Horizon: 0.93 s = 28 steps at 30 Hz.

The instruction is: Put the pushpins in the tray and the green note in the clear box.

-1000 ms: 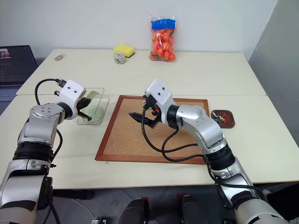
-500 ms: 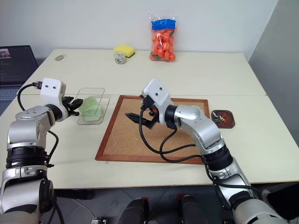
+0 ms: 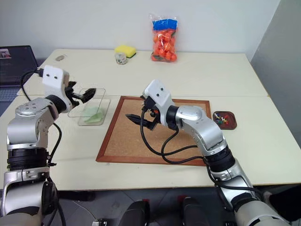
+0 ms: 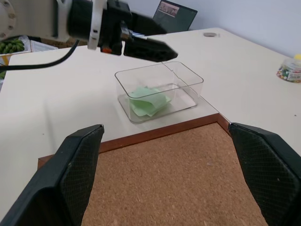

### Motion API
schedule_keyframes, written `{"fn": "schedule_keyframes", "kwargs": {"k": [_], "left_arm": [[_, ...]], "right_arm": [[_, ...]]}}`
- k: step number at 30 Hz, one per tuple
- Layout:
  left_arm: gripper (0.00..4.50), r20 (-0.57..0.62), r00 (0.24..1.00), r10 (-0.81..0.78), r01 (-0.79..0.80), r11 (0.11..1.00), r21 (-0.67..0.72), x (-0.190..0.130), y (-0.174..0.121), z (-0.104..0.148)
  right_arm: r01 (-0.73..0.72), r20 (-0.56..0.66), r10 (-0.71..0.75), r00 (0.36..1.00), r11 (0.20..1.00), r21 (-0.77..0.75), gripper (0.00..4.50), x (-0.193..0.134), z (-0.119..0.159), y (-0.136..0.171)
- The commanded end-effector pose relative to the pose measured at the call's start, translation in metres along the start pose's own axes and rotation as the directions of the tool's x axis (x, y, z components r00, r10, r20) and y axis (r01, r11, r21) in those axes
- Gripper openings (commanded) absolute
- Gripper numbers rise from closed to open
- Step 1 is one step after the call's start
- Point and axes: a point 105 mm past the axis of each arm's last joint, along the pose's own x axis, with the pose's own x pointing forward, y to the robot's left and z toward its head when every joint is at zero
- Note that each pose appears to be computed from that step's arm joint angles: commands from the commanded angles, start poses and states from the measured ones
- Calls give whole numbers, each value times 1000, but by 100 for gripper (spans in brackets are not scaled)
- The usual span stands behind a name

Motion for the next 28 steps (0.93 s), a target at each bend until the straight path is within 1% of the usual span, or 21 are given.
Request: {"fn": "schedule_keyframes", "kwargs": {"k": [1, 3, 6, 8, 11, 15, 21, 28], "left_arm": [[406, 86, 985, -147, 131, 978, 163, 1, -45, 18], [406, 99, 978, -182, 164, 972, 166, 4, -60, 15], [406, 150, 937, -315, 308, 949, 70, 6, -100, 9], [406, 134, 925, -355, 350, 935, 57, 6, -112, 1], [406, 128, 882, -453, 453, 891, 28, 0, -135, -11], [406, 133, 874, -467, 469, 883, 22, 1, -138, -15], [406, 142, 870, -471, 471, 881, 40, 3, -139, -11], [406, 146, 865, -481, 477, 877, 62, 2, -144, -13]], "right_arm": [[103, 78, -99, 992, 993, -49, 450, -24, 9, -9], [162, 95, -158, 983, 986, -37, 450, -37, 5, -15], [297, 85, -296, 951, 955, 7, 450, -68, -10, -28], [340, 71, -340, 938, 940, 19, 450, -81, -17, -31], [412, 20, -414, 910, 908, 80, 450, -107, -32, -30], [434, -15, -434, 901, 898, 76, 450, -118, -40, -26], [501, -41, -500, 865, 862, 80, 450, -130, -48, -31], [515, -48, -513, 857, 853, 82, 450, -133, -50, -34]]}}
